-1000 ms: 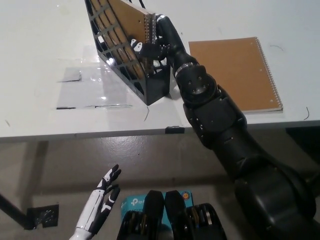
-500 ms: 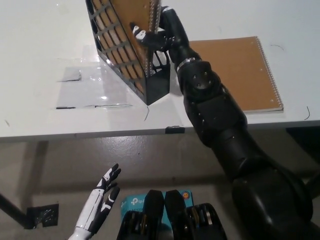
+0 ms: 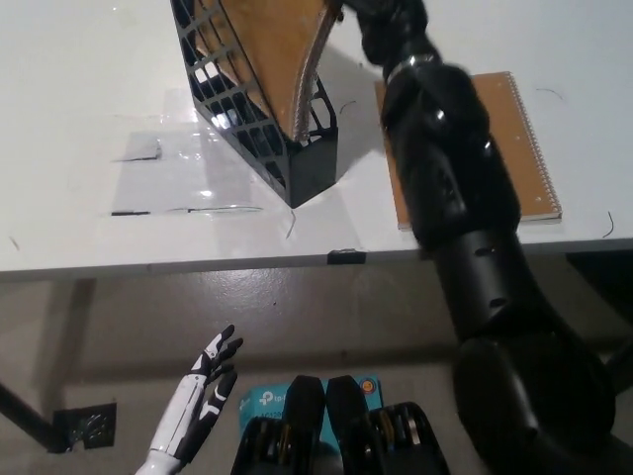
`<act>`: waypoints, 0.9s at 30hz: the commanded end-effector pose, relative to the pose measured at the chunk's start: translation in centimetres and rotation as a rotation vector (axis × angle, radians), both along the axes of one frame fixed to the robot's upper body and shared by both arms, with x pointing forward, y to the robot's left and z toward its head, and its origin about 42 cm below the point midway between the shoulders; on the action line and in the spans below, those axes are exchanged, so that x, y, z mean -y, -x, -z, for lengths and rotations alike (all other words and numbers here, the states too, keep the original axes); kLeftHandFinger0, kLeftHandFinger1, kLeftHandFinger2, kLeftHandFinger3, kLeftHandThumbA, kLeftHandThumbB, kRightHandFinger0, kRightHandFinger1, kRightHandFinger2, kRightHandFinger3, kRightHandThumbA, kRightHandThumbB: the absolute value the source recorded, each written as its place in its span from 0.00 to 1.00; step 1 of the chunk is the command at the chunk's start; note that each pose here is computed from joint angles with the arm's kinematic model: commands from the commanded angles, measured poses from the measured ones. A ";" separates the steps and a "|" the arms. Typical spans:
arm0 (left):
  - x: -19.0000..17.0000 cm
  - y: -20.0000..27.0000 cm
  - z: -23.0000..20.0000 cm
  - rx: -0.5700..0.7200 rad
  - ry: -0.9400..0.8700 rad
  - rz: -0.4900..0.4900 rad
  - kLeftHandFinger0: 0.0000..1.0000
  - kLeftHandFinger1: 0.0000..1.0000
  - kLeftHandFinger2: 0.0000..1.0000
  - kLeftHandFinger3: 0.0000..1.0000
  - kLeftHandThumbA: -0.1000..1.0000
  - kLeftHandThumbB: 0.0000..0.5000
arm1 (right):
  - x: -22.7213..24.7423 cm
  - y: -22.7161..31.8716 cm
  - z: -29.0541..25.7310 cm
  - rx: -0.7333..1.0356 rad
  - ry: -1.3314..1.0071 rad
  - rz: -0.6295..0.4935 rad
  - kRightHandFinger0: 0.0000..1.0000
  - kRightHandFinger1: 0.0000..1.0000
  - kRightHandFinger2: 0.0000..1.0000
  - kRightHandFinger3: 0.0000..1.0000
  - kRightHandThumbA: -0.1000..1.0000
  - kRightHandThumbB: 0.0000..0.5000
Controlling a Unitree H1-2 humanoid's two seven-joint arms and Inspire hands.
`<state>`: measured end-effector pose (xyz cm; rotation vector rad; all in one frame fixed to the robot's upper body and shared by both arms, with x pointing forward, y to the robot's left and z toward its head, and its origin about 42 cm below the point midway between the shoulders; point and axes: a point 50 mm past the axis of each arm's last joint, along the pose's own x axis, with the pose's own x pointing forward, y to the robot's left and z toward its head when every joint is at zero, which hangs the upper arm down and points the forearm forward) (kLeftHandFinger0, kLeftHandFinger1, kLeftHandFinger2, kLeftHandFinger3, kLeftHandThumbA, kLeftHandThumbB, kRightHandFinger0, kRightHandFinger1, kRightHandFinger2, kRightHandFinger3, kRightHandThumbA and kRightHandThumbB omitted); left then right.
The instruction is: Use the right hand to pick up a book from the book holder on the left side and put it on another book on the right side
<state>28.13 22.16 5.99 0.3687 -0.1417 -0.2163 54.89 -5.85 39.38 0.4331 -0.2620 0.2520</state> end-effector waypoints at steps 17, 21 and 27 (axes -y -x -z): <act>-0.2 -0.2 -0.8 0.055 0.008 0.007 0.91 0.96 0.97 1.00 1.00 0.21 | 5.4 2.1 -14.4 0.213 -0.148 -0.094 0.00 0.34 0.76 0.84 0.00 0.16; -0.3 0.1 -0.6 0.050 0.011 0.003 0.90 0.97 0.99 1.00 1.00 0.20 | 8.3 1.3 -13.1 0.184 -0.136 -0.067 0.00 0.37 0.78 0.88 0.00 0.14; -0.5 0.2 -0.5 0.047 0.006 0.004 0.91 0.97 0.99 1.00 1.00 0.21 | 13.0 0.3 -11.5 0.121 -0.104 0.017 0.00 0.38 0.77 0.93 0.00 0.11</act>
